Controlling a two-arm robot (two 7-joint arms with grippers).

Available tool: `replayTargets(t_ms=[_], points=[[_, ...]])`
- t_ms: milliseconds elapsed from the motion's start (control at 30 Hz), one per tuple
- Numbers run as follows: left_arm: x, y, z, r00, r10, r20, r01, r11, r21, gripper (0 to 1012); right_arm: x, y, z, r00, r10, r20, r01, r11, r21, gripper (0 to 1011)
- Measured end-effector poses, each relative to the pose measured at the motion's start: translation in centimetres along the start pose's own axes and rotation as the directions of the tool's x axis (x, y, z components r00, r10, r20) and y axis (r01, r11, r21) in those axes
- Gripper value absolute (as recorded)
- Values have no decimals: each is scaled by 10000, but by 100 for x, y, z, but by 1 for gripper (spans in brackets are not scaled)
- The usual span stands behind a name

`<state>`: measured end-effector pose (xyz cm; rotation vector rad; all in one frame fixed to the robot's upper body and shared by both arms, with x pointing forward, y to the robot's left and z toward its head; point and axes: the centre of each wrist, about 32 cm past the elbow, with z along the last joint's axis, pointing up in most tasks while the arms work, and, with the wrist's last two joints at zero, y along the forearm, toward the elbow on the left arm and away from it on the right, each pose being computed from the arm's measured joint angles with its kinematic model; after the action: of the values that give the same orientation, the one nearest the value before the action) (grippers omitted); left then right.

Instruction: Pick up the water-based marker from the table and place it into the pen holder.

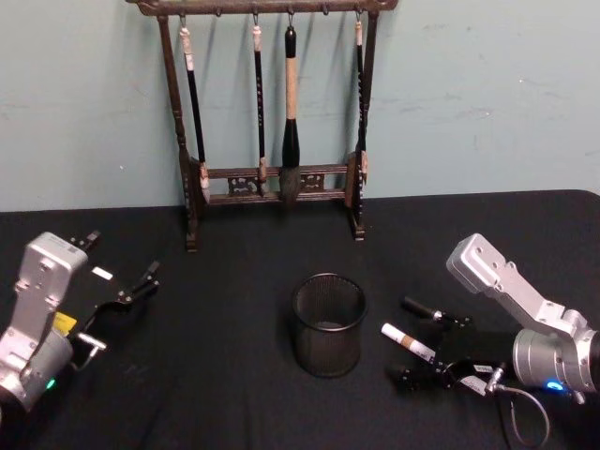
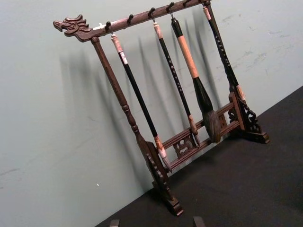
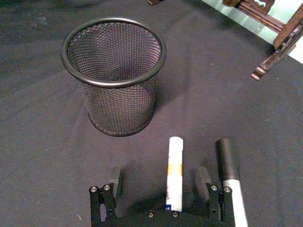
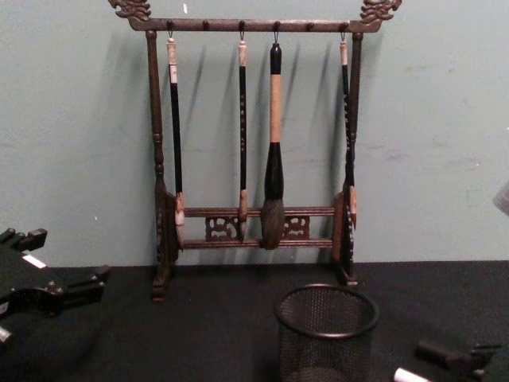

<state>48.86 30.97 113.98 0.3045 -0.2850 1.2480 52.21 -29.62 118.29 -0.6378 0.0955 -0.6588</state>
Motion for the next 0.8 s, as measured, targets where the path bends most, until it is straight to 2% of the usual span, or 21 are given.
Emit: replayTargets(t_ms=[800], points=[[0,0,0,10000,0,1,0,10000,0,1008,26,111,-43,9992,21,-389,-24,10000,-73,1002]])
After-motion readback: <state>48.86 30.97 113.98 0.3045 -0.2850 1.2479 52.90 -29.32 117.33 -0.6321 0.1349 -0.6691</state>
